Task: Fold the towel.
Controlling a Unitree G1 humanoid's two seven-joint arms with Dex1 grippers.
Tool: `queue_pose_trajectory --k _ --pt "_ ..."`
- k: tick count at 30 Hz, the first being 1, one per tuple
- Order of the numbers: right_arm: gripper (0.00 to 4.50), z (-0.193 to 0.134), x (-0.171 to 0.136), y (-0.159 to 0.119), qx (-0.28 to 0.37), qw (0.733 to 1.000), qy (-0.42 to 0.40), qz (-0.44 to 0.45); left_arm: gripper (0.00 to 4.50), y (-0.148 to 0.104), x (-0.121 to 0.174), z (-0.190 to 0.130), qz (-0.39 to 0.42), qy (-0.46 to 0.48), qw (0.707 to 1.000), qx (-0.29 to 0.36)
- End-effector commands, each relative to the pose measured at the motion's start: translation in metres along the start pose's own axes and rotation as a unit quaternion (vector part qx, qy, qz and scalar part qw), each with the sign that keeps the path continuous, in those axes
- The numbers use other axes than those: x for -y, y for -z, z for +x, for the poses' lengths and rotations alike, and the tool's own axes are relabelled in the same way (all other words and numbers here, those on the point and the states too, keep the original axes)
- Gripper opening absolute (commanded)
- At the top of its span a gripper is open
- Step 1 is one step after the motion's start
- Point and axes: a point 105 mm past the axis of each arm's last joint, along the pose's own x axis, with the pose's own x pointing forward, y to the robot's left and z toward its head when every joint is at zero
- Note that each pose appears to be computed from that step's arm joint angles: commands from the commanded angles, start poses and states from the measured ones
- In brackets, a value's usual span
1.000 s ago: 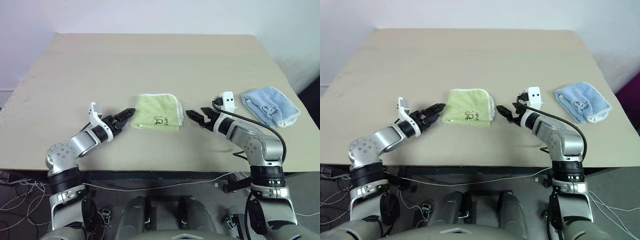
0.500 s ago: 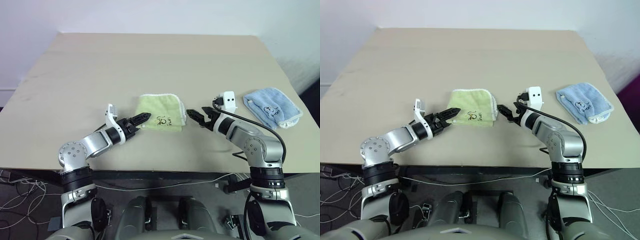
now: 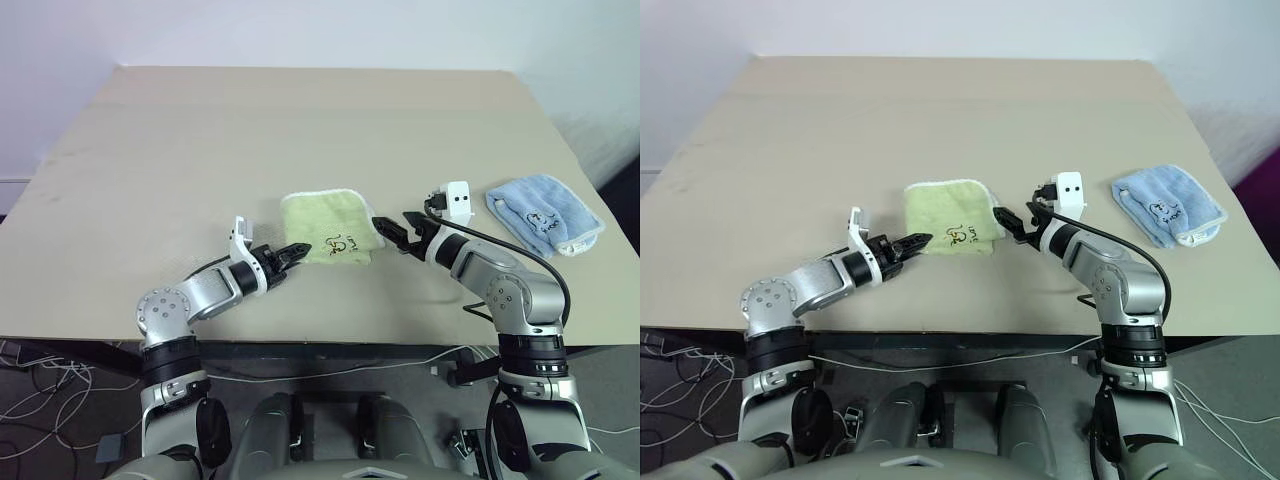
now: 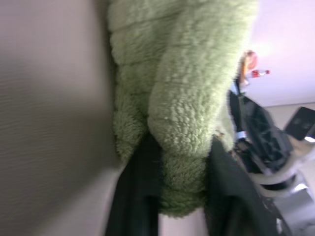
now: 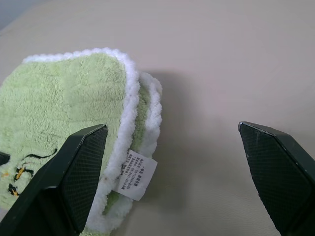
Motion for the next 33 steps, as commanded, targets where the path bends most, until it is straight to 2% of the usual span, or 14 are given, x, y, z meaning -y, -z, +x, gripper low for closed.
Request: queue_pose_trajectory --k 1,9,15,19,21,24,26,28,31,33 --pt "4.50 -0.002 -0.010 -0.022 0.042 0.999 -0.012 -0.020 0.04 0.001 -0.005 0.000 -0.018 -0.004 1.000 0.006" --pt "4.50 -0.004 -0.009 -0.026 0.049 0.998 -0.008 -0.024 0.04 -0.023 0.003 -0.003 -0.034 0.002 0.997 0.065" --pt "4.50 -0.004 -0.007 -0.035 0.060 0.998 -0.004 -0.031 0.04 -0.110 0.042 -0.023 0.000 0.024 0.977 0.211" --pt "4.50 -0.001 -0.011 -0.036 0.063 0.997 -0.010 -0.032 0.04 -0.178 0.063 -0.060 0.051 0.023 0.943 0.328" --pt "4.50 0.000 -0.013 -0.036 0.065 0.997 -0.012 -0.033 0.04 -0.206 0.059 -0.087 0.070 0.001 0.919 0.388" --pt "4.50 -0.001 -0.013 -0.035 0.067 0.997 -0.010 -0.031 0.04 -0.233 0.033 -0.133 0.095 -0.068 0.878 0.465" --pt "4.50 -0.003 -0.012 -0.033 0.068 0.997 -0.008 -0.028 0.04 -0.238 0.007 -0.164 0.084 -0.114 0.851 0.506" --pt "4.50 -0.003 -0.011 -0.031 0.067 0.997 -0.006 -0.027 0.04 -0.231 -0.021 -0.186 0.063 -0.148 0.834 0.528" --pt "4.50 -0.002 -0.010 -0.028 0.063 0.998 -0.006 -0.026 0.04 -0.204 -0.066 -0.207 0.013 -0.203 0.816 0.540" --pt "4.50 -0.001 -0.008 -0.025 0.056 0.998 -0.003 -0.029 0.04 -0.183 -0.086 -0.214 -0.017 -0.223 0.810 0.542"
